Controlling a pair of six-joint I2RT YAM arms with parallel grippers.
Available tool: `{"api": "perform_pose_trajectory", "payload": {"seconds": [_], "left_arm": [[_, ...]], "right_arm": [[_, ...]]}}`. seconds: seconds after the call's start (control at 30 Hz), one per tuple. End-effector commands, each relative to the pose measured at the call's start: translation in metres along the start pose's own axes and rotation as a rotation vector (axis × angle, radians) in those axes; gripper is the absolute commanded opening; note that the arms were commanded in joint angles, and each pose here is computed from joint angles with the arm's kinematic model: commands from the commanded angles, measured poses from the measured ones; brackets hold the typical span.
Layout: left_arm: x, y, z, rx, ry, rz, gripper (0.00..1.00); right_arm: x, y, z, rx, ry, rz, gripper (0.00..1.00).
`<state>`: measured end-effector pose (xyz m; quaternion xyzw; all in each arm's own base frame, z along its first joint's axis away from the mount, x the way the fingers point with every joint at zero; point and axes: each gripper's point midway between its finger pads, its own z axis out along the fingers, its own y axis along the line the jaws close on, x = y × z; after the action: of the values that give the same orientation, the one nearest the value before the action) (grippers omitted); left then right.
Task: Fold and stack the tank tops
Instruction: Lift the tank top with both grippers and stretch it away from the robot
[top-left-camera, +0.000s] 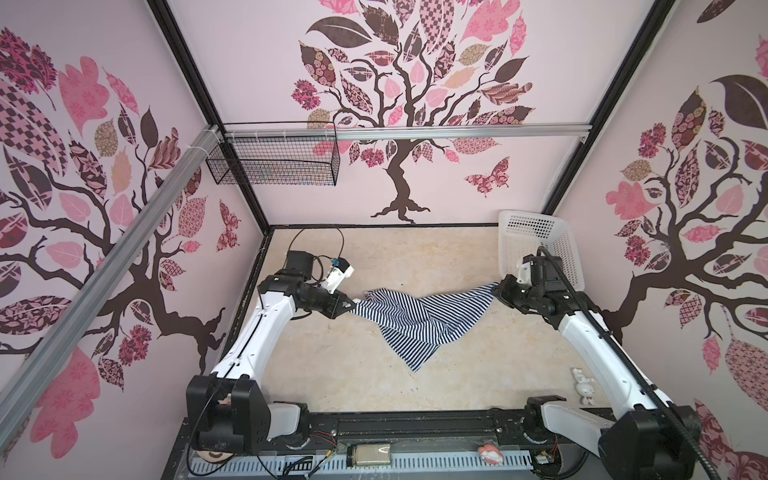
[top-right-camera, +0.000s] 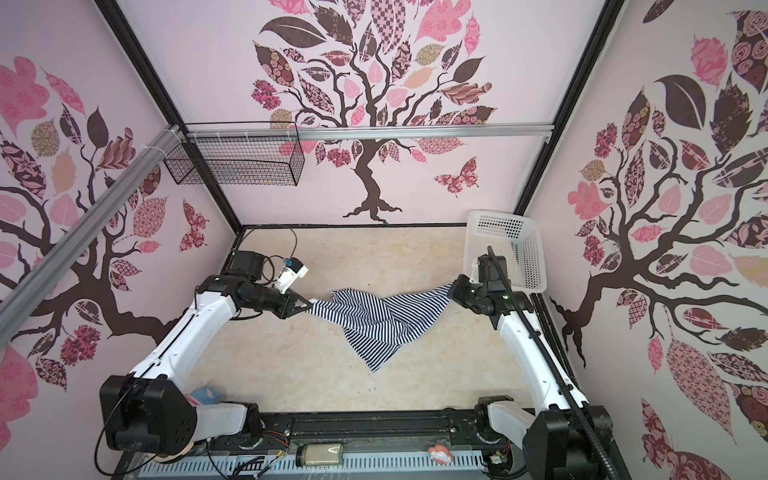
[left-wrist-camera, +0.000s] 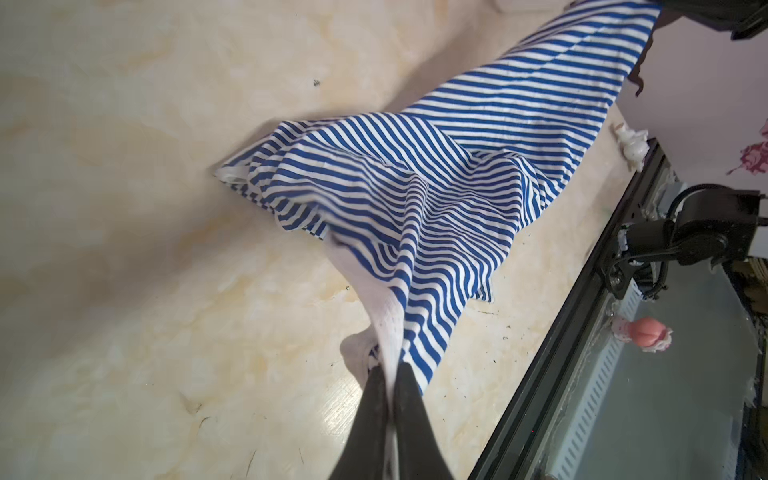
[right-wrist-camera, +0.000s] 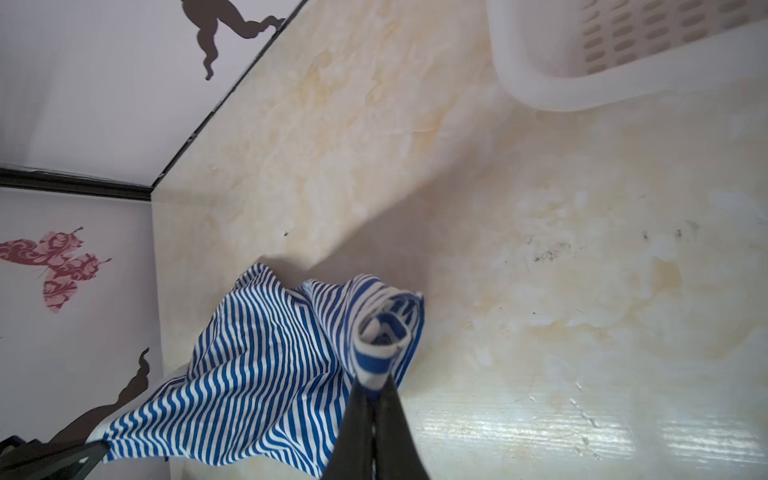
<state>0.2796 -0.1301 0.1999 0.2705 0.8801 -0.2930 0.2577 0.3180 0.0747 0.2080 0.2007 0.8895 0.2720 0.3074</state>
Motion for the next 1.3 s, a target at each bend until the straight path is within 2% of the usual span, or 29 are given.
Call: {"api": "perform_pose_trajectory", "payload": {"seconds": [0.0, 0.17, 0.4, 0.53, 0.67, 0.87, 0.97, 1.07, 1.17, 1.27], "left_arm": [[-0.015, -0.023, -0.026, 0.018, -0.073, 0.013, 0.07], [-0.036, -0.028, -0.057, -0.087, -0.165, 0.053, 0.07], [-0.085, -0.012, -0.104, -0.235, -0.345, 0.046, 0.07], [-0.12, 0.018, -0.119, -0.268, -0.406, -0.002, 0.07], [-0.151, 0.054, -0.108, -0.271, -0.386, -0.015, 0.07], [-0.205, 0.119, -0.092, -0.324, -0.387, -0.029, 0.07], [-0.241, 0.13, -0.119, -0.304, -0.479, -0.053, 0.07], [-0.269, 0.123, -0.162, -0.288, -0.606, -0.049, 0.08], [-0.272, 0.11, -0.182, -0.313, -0.647, -0.003, 0.09], [-0.249, 0.103, -0.18, -0.324, -0.634, 0.007, 0.1]], "right_arm": [[-0.006, 0.032, -0.033, -0.086, -0.008, 0.0, 0.0], [-0.025, 0.068, -0.067, -0.173, -0.068, -0.031, 0.0], [-0.051, 0.099, -0.083, -0.25, -0.121, -0.041, 0.0], [-0.073, 0.113, -0.068, -0.275, -0.128, -0.041, 0.0], [-0.104, 0.129, -0.044, -0.308, -0.133, -0.034, 0.0], [-0.175, 0.172, -0.002, -0.368, -0.142, -0.042, 0.0], [-0.201, 0.205, -0.008, -0.437, -0.156, -0.056, 0.0], [-0.22, 0.236, -0.043, -0.527, -0.253, -0.088, 0.0], [-0.214, 0.246, -0.067, -0.565, -0.288, -0.121, 0.0], [-0.178, 0.223, -0.062, -0.566, -0.248, -0.116, 0.0]]}}
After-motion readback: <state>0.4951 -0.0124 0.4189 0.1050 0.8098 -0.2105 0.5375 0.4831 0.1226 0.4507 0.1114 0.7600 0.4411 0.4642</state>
